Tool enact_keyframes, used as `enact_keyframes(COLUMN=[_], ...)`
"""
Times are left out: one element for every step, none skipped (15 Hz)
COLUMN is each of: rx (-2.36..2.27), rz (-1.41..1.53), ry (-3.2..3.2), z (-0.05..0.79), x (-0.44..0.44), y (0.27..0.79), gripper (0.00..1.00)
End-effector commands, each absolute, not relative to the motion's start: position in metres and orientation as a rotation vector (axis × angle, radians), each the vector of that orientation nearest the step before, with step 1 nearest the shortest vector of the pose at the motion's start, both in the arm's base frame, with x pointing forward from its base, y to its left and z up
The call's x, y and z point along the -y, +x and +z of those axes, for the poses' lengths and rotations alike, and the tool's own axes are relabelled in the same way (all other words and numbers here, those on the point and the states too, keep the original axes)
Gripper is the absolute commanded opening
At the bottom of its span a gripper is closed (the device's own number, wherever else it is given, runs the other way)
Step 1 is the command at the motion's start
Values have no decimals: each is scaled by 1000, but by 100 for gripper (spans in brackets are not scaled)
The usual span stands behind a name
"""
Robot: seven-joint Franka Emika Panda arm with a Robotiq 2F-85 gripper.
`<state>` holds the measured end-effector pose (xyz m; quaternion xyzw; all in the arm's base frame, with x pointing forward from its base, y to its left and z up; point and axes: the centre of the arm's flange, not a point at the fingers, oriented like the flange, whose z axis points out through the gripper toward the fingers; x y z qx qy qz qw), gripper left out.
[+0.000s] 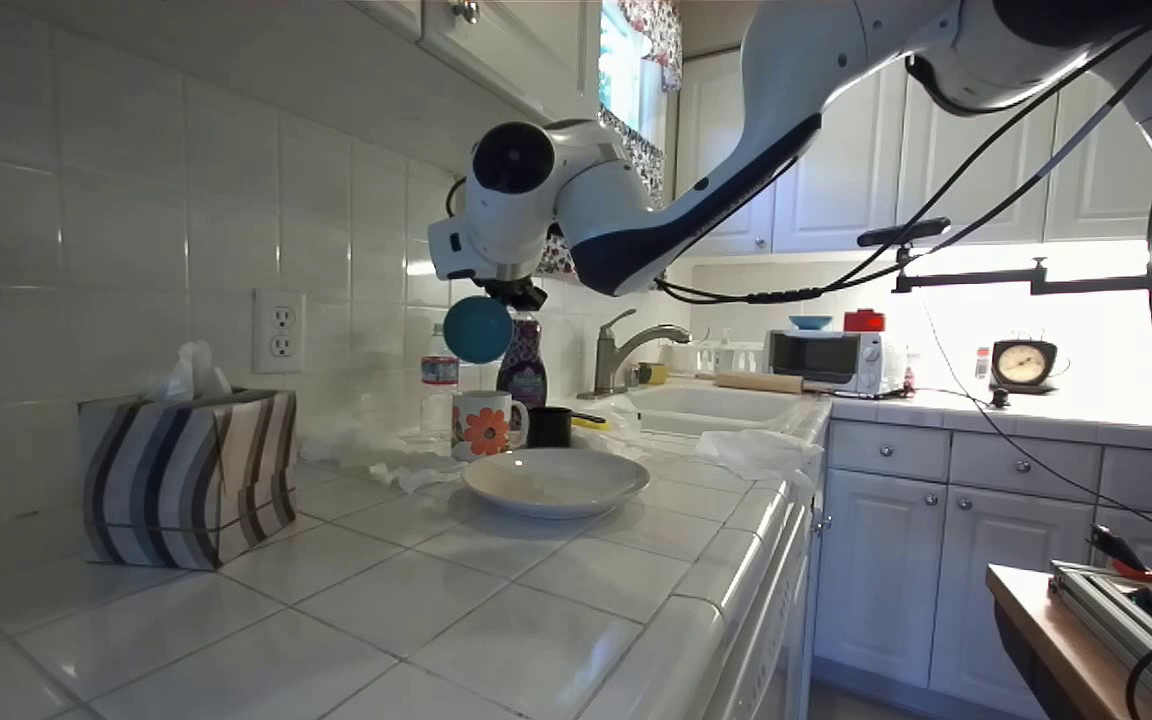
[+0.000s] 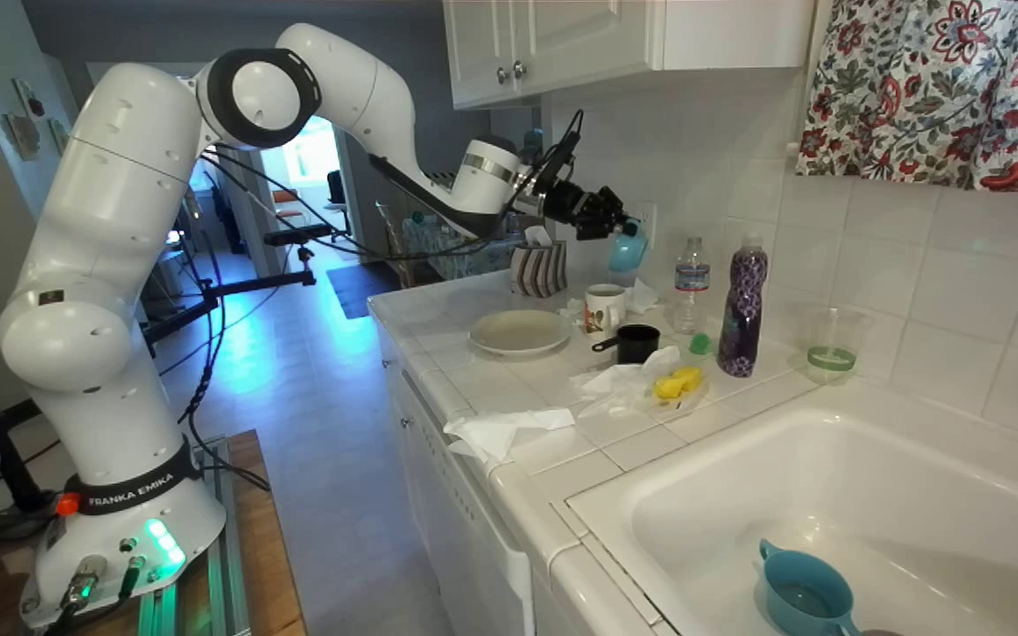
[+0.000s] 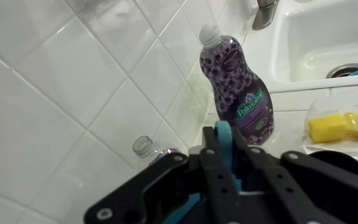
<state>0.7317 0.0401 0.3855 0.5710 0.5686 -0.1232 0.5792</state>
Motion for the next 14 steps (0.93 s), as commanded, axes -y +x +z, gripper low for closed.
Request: enact_keyframes(rx=[-1306, -1303, -1301, -1297, -1295, -1293, -1295, -1295, -1296, -1296, -1292, -1292, -1291, -1292], rz=[-324, -330, -335, -341, -349, -354, -358, -362, -367, -371, -379, -387, -397, -407], ry=[1284, 1279, 1274, 1266, 1259, 1253, 1249, 1247, 1246, 1244, 1241, 1238, 1233, 1227], z=[387, 387, 386, 386, 386, 386, 386, 385, 384, 384, 384, 383, 383, 383], x=[-45, -46, -47, -48, -49, -50, -50, -51, -52, -52, -53, -53, -54, -55], y=[737, 737, 737, 737, 738, 737, 738, 738, 738, 739, 739, 740, 740, 740], gripper=[3, 3, 3, 3, 3, 3, 3, 3, 3, 3, 3, 3, 3, 3])
